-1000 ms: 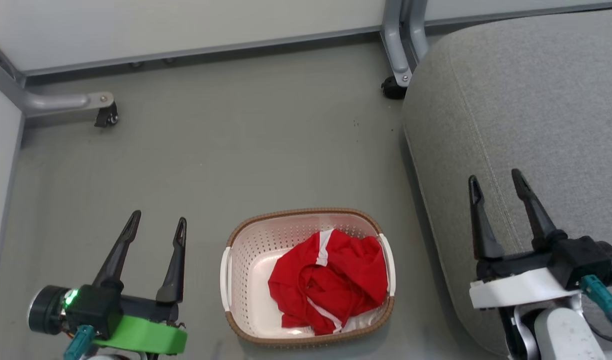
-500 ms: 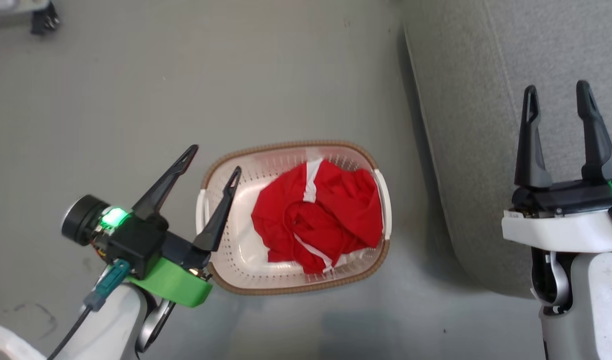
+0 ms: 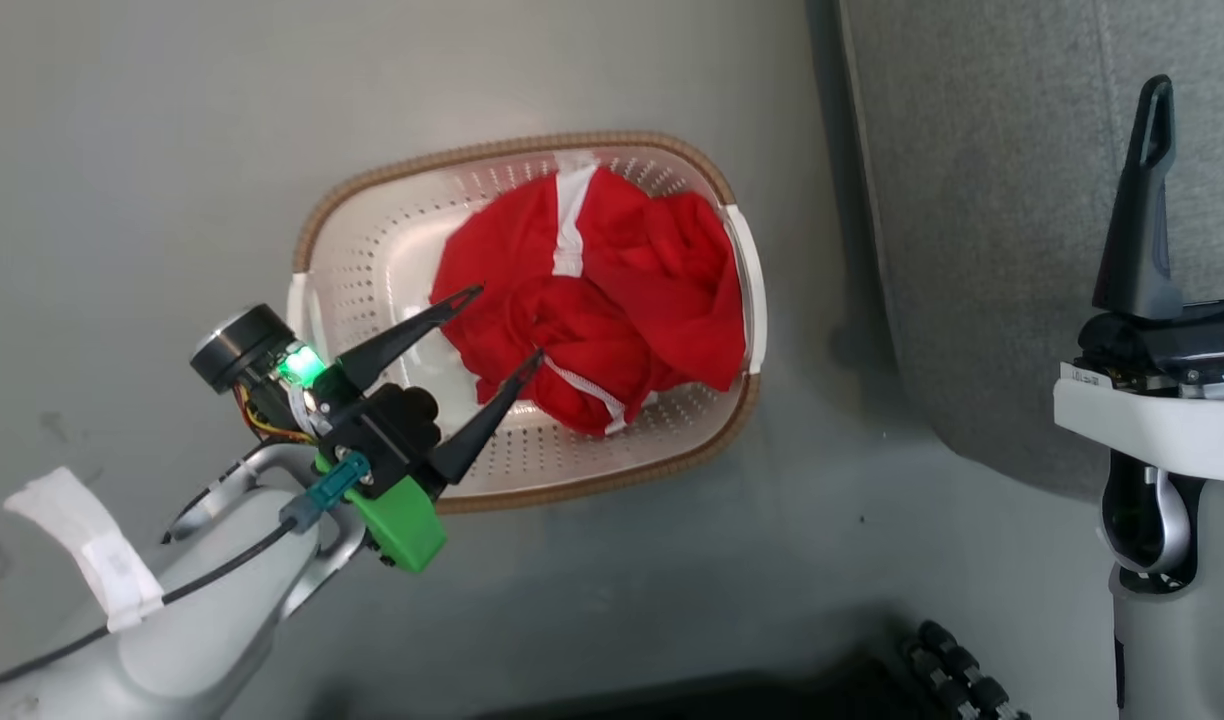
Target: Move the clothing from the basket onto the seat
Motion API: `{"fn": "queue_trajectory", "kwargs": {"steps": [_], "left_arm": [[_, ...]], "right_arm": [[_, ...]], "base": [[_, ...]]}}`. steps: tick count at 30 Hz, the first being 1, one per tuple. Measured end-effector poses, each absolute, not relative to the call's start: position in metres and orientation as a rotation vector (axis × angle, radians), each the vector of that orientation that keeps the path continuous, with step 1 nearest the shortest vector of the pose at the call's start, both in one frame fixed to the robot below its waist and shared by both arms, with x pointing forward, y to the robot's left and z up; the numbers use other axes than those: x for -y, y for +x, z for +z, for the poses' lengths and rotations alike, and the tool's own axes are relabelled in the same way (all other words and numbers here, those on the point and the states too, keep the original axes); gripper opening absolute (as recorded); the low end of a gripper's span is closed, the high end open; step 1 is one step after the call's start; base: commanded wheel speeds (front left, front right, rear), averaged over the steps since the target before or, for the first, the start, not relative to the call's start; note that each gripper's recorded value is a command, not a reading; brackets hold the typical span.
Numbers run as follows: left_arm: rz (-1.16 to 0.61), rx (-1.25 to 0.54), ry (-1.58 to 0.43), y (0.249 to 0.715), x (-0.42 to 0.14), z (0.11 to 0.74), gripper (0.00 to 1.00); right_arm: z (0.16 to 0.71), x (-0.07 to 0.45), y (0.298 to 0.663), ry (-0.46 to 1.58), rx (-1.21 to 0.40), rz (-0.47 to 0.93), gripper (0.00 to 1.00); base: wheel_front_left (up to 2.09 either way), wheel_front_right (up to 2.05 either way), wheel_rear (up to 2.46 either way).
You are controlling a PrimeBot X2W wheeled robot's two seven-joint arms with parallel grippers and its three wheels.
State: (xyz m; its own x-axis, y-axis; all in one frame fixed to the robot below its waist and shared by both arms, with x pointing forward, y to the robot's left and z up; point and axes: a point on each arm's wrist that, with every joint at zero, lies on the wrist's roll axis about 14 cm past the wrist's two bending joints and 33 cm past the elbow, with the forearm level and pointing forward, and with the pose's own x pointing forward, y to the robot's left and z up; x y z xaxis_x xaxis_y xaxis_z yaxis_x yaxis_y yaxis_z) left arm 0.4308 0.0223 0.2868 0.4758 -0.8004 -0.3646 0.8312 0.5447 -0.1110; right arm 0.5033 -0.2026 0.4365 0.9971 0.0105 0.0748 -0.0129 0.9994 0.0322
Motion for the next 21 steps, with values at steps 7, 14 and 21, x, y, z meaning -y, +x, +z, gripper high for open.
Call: {"fn": "queue_trajectory", "kwargs": {"steps": [7, 14, 21], "left_arm": [[-1.076, -0.546, 0.134, 0.421, -0.022, 0.217, 1.00], [-1.068, -0.645, 0.106, 0.420, -0.015, 0.170, 1.00], [-1.072, -0.702, 0.080, 0.419, -0.002, 0.142, 1.00]], "right_arm": [[0.404, 0.214, 0.502, 0.019, 0.006, -0.015, 1.00], [0.387, 0.226, 0.502, -0.002, -0.024, -0.041, 1.00], [0.374, 0.230, 0.498, -0.005, -0.059, -0.051, 1.00]], "base": [[0.00, 0.00, 0.00], [0.00, 0.00, 0.00], [0.00, 0.00, 0.00]]}}
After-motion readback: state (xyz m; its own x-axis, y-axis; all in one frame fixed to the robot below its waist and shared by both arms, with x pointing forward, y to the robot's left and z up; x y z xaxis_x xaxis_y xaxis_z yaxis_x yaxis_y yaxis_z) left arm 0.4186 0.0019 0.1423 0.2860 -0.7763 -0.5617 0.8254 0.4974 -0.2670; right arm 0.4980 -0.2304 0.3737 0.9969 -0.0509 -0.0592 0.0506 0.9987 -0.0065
